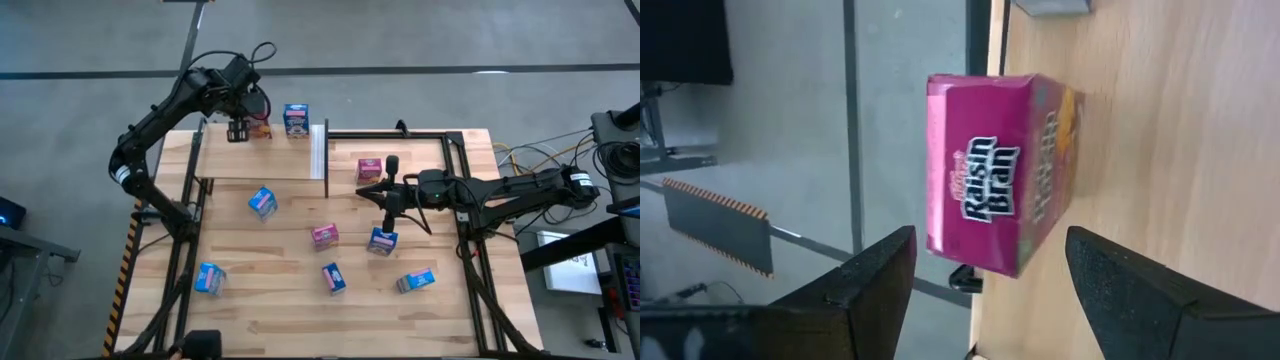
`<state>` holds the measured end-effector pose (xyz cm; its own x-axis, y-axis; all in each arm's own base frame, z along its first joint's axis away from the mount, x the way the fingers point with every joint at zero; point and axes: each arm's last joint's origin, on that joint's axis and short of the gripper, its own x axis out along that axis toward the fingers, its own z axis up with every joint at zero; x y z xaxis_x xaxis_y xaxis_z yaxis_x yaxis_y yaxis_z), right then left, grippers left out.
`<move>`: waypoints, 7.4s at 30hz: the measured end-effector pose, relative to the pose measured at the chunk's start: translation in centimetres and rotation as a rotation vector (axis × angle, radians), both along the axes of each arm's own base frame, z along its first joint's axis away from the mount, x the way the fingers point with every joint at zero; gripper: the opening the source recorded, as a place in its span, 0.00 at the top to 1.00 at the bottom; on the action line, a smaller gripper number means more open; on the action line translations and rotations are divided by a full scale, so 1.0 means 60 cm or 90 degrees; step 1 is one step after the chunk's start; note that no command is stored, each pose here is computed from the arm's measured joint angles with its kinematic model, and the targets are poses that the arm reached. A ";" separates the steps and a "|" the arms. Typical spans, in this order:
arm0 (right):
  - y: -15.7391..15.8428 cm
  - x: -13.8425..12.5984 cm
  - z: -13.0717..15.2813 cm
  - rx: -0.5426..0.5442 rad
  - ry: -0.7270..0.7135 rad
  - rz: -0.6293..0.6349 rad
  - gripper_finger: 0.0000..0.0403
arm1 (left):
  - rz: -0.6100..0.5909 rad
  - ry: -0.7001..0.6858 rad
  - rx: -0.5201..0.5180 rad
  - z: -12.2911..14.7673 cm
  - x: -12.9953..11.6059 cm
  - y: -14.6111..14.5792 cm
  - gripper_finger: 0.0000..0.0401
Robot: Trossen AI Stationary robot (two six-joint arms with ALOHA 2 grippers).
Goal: Stack cereal on shelf
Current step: Put the top light blue cereal box on the shelf
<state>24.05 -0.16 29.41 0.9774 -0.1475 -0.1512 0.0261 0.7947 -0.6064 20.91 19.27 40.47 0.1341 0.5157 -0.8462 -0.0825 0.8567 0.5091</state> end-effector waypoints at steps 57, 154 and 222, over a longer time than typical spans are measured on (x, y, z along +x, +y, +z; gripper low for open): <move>0.000 0.001 0.006 -0.007 -0.019 0.002 0.98 | 0.344 -0.164 -0.248 -0.151 0.075 -0.405 0.40; 0.000 0.001 0.003 0.009 -0.014 -0.001 0.98 | 0.441 -0.303 -0.129 -0.300 0.032 -0.307 0.48; 0.000 0.001 0.004 0.016 -0.017 -0.001 0.98 | 0.115 -0.063 0.022 0.032 -0.107 -0.169 0.60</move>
